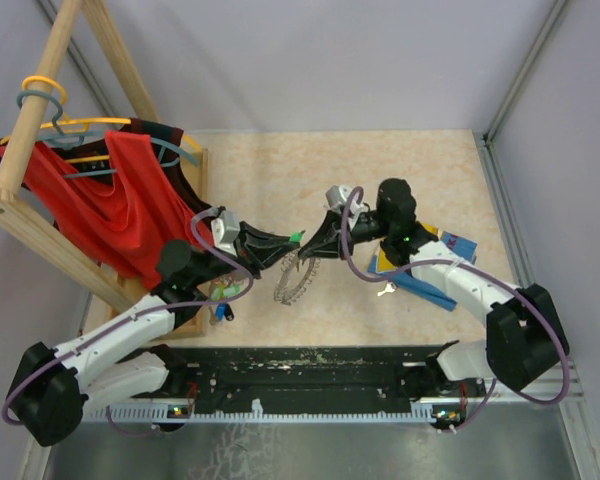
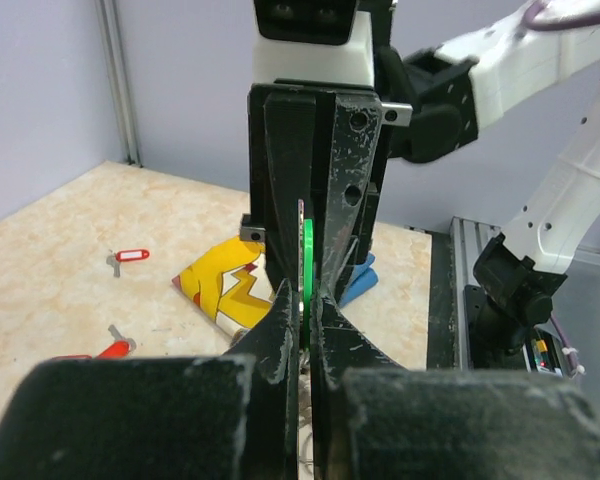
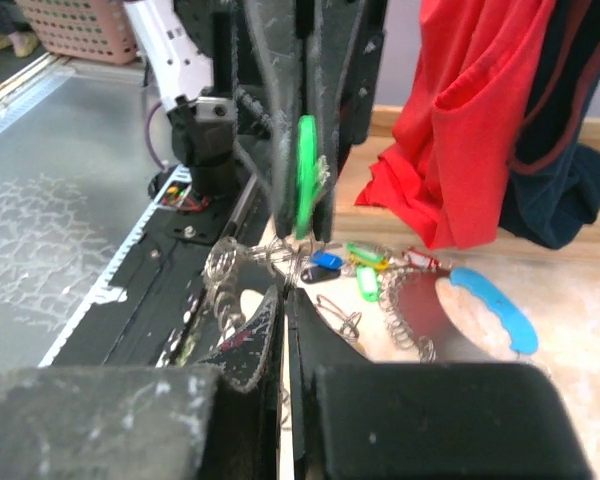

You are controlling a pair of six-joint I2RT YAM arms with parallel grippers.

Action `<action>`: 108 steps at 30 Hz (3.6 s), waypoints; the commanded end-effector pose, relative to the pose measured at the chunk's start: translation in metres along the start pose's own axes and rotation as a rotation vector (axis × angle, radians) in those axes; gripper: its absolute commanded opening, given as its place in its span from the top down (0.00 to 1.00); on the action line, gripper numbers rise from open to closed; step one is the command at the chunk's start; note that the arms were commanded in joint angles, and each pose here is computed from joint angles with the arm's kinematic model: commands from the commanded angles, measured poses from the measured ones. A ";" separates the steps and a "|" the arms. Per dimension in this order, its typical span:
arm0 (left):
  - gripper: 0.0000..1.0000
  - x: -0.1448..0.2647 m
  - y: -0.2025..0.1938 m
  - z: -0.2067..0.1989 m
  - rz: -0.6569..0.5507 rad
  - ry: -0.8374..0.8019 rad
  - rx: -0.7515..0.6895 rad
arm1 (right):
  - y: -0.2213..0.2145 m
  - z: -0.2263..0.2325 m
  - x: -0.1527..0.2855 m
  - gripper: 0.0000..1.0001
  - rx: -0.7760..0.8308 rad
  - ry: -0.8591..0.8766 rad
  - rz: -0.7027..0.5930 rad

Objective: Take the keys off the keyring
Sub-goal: Remove the key from the keyring.

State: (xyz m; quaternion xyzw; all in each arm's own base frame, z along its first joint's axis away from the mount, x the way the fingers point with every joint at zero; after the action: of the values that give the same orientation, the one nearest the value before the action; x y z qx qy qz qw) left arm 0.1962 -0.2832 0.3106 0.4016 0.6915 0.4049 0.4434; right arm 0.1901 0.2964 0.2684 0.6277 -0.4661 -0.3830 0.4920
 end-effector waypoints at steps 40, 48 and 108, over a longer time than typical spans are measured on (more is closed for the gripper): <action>1.00 0.026 -0.012 0.024 0.009 0.186 -0.039 | 0.013 -0.001 -0.005 1.00 0.219 0.009 0.212; 1.00 0.026 0.001 0.014 -0.024 0.152 -0.051 | 0.009 -0.012 0.002 1.00 0.160 -0.048 0.199; 1.00 0.006 0.027 -0.023 -0.068 -0.054 0.003 | 0.006 -0.010 -0.004 0.72 0.025 -0.087 0.002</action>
State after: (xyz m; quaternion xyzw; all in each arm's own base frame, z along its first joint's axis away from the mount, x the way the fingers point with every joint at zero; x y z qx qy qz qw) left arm 0.1839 -0.2750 0.3058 0.4177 0.7004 0.3909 0.4268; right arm 0.1988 0.2992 0.2662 0.5930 -0.4916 -0.4116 0.4870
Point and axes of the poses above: each gripper's point midway between its finger pads, its own x axis back along the fingers, its own z axis along the line the jaws close on, y = z × x, the point moved 1 cm from there along x, back along the fingers, and after that the axes turned 13 degrees about x, right-handed, at the moved point
